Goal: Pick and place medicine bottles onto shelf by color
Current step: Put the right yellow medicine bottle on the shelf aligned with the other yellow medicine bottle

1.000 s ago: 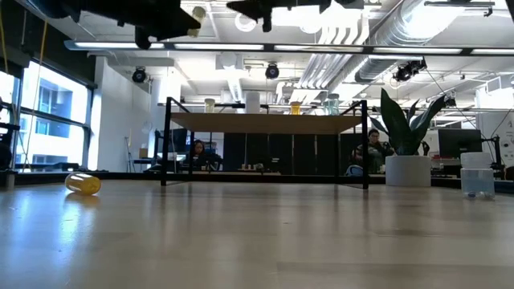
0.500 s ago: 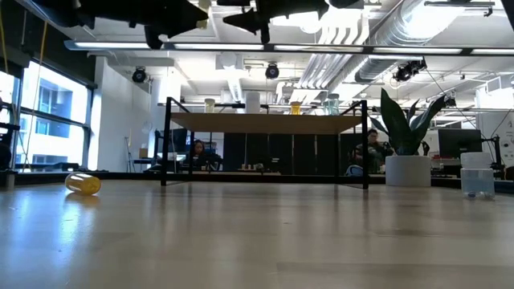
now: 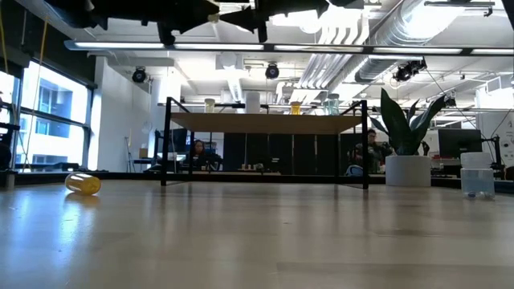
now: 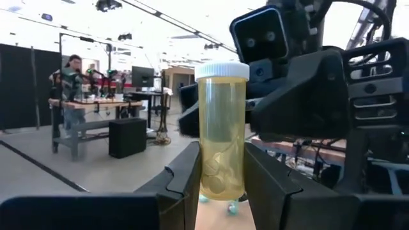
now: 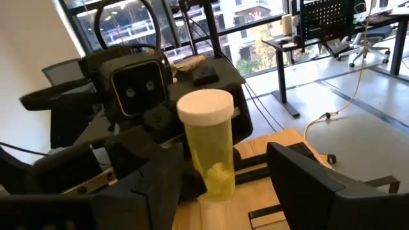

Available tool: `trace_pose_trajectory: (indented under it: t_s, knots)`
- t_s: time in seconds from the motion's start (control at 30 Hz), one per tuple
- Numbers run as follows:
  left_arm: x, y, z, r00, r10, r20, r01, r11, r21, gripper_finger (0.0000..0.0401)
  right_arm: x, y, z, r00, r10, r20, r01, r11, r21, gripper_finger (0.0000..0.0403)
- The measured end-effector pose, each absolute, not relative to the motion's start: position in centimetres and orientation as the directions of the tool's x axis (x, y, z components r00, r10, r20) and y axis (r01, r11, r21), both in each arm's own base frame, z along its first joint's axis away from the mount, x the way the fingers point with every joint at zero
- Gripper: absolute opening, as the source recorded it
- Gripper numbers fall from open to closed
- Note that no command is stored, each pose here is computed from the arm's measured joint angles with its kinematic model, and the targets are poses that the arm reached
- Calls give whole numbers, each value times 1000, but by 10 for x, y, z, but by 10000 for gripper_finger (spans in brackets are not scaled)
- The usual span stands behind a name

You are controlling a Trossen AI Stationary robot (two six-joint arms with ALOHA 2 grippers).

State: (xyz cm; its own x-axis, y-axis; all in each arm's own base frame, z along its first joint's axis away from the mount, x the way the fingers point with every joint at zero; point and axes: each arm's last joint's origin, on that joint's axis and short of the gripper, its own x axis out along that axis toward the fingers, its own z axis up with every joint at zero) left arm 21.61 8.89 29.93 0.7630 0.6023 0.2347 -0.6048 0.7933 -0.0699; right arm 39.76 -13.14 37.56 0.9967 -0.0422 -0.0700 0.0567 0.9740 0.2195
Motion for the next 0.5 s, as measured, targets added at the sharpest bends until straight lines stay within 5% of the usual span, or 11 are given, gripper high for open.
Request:
trace_pose_trajectory:
  t_s: [0.33,0.5]
  knots:
    - [233,95,303,766,605,219,-608,792,-59,93,397,-131,375,996,-41,-82,57,978,199,212]
    - [235,96,303,762,610,215,-616,786,-48,93,397,-131,374,996,-40,-84,56,979,198,176]
